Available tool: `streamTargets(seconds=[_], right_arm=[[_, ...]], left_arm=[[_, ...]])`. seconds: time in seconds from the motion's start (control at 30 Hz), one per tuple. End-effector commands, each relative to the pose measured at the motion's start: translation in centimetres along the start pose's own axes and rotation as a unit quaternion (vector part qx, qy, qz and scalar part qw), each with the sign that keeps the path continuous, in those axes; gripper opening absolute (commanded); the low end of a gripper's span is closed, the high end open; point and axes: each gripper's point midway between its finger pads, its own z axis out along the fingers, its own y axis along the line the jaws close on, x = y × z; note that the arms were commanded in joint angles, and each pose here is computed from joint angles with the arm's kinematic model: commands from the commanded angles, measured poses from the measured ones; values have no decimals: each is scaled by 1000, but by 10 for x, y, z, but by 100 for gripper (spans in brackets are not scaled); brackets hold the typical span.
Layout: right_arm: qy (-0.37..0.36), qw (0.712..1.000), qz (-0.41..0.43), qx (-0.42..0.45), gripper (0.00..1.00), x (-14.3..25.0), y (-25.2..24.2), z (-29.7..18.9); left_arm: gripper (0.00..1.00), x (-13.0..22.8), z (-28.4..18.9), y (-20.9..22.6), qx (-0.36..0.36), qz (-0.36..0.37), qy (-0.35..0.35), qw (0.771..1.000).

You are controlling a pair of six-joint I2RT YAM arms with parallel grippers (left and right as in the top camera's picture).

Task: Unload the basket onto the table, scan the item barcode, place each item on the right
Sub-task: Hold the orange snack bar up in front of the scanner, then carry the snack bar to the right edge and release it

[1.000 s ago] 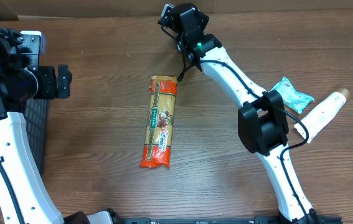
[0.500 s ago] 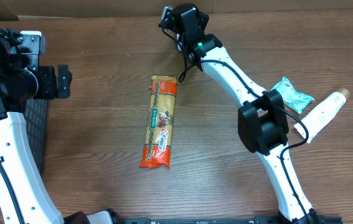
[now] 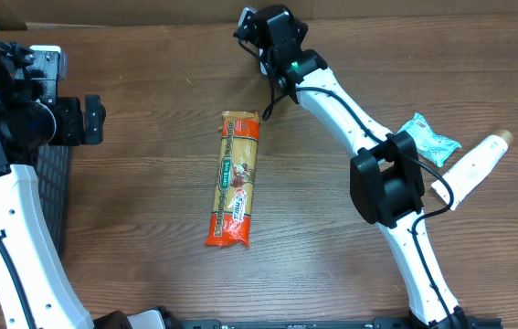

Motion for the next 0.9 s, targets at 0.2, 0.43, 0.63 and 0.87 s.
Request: streamTargets(seconds=[0.2, 0.43, 0.63, 0.87], right_arm=[[-112, 972, 183, -92, 4, -42, -85, -139], [-123, 929, 281, -205, 4, -24, -102, -225], [9, 842, 480, -247, 4, 42, -108, -264], [305, 715, 585, -233, 4, 184, -59, -248]], left_arm=[[100, 0, 2, 2, -3, 4, 3, 1000], [100, 0, 2, 2, -3, 4, 3, 1000], [100, 0, 2, 2, -3, 4, 3, 1000], [100, 0, 2, 2, -3, 4, 3, 1000]])
